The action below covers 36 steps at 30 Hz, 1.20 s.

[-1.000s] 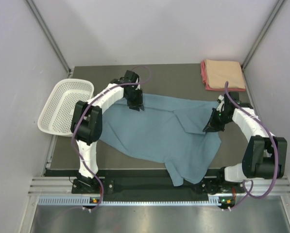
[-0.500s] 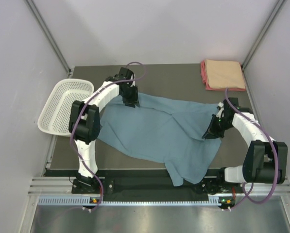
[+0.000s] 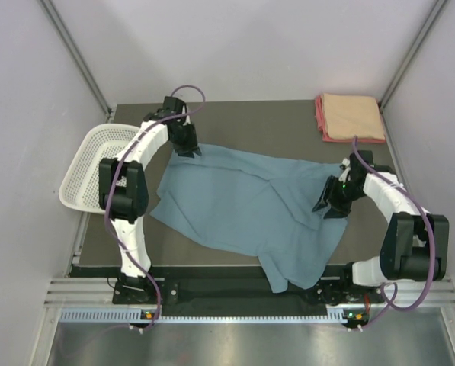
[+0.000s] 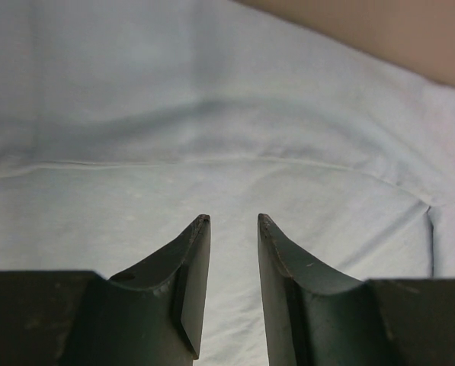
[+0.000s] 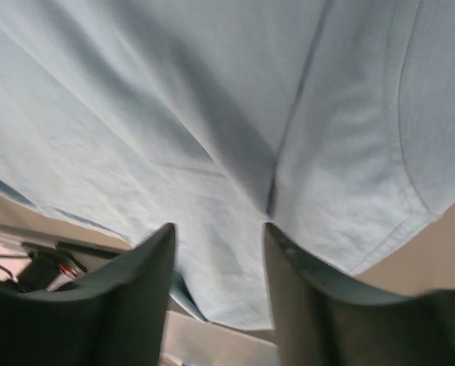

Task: Fold and stack the t-shirts
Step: Fold the tshirt

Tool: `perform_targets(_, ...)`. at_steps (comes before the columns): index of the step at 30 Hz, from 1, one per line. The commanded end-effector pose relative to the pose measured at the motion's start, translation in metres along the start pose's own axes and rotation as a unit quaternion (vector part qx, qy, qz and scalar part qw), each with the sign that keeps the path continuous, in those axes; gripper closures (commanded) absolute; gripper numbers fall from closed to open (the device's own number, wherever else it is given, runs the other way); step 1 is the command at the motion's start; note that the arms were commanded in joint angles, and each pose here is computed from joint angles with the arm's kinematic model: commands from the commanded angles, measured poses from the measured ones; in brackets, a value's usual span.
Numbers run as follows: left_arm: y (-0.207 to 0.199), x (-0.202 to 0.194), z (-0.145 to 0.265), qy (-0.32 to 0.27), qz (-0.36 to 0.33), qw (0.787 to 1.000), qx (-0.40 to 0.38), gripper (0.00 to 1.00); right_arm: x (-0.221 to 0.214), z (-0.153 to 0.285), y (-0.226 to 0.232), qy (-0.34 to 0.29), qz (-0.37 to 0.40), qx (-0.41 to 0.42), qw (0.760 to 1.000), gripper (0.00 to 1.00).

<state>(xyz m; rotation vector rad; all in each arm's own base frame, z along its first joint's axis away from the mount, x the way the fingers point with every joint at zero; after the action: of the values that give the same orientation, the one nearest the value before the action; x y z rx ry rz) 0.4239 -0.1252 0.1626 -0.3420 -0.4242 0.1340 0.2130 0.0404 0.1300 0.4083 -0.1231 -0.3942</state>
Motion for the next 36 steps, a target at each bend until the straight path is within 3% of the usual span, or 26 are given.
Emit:
perform_targets(1, 0.01, 0.023, 0.015, -0.036, 0.009, 0.999, 0.011, 0.62, 0.045, 0.021, 0.02, -0.091, 0.025, 0.019, 0.995, 0.46)
perform_targets(2, 0.016, 0.025, 0.014, -0.036, 0.014, 0.999, 0.016, 0.62, 0.058, 0.025, 0.023, -0.109, 0.027, 0.012, 0.994, 0.39)
perform_targets(8, 0.03, 0.026, 0.001, -0.033, 0.054, 0.997, 0.036, 0.61, 0.118, 0.034, 0.025, -0.167, 0.001, 0.017, 0.986, 0.36)
perform_targets(10, 0.032, 0.031, 0.0, -0.042, 0.064, 0.997, 0.03, 0.61, 0.134, 0.036, 0.019, -0.183, -0.02, 0.015, 0.983, 0.37)
perform_targets(13, 0.035, 0.043, -0.002, -0.066, 0.073, 0.995, 0.019, 0.62, 0.159, 0.035, 0.016, -0.212, -0.026, 0.013, 0.977, 0.48)
perform_targets(16, 0.036, 0.059, -0.005, -0.08, 0.078, 0.994, 0.003, 0.63, 0.179, 0.026, 0.01, -0.212, -0.037, -0.001, 0.977, 0.55)
perform_targets(23, 0.044, 0.074, -0.028, -0.083, 0.081, 0.993, -0.032, 0.65, 0.215, 0.009, -0.006, -0.21, -0.04, -0.023, 0.977, 0.51)
perform_targets(34, 0.053, 0.08, -0.076, -0.077, 0.107, 0.991, -0.032, 0.67, 0.231, -0.018, -0.02, -0.177, -0.075, -0.014, 0.981, 0.51)
perform_targets(36, 0.057, 0.076, -0.082, -0.06, 0.126, 0.99, -0.012, 0.69, 0.232, -0.022, -0.025, -0.176, -0.083, -0.014, 0.981, 0.6)
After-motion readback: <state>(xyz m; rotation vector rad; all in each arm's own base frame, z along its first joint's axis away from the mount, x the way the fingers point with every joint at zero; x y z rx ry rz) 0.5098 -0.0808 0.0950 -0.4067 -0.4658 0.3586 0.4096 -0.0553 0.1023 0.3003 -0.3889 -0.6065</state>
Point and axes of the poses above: each gripper's point midway between its finger pads, its own z axis back along the fingers, its own y axis along the line the jaws close on, x = y × z, the point moved 7 cm from there along z, back along the fingers
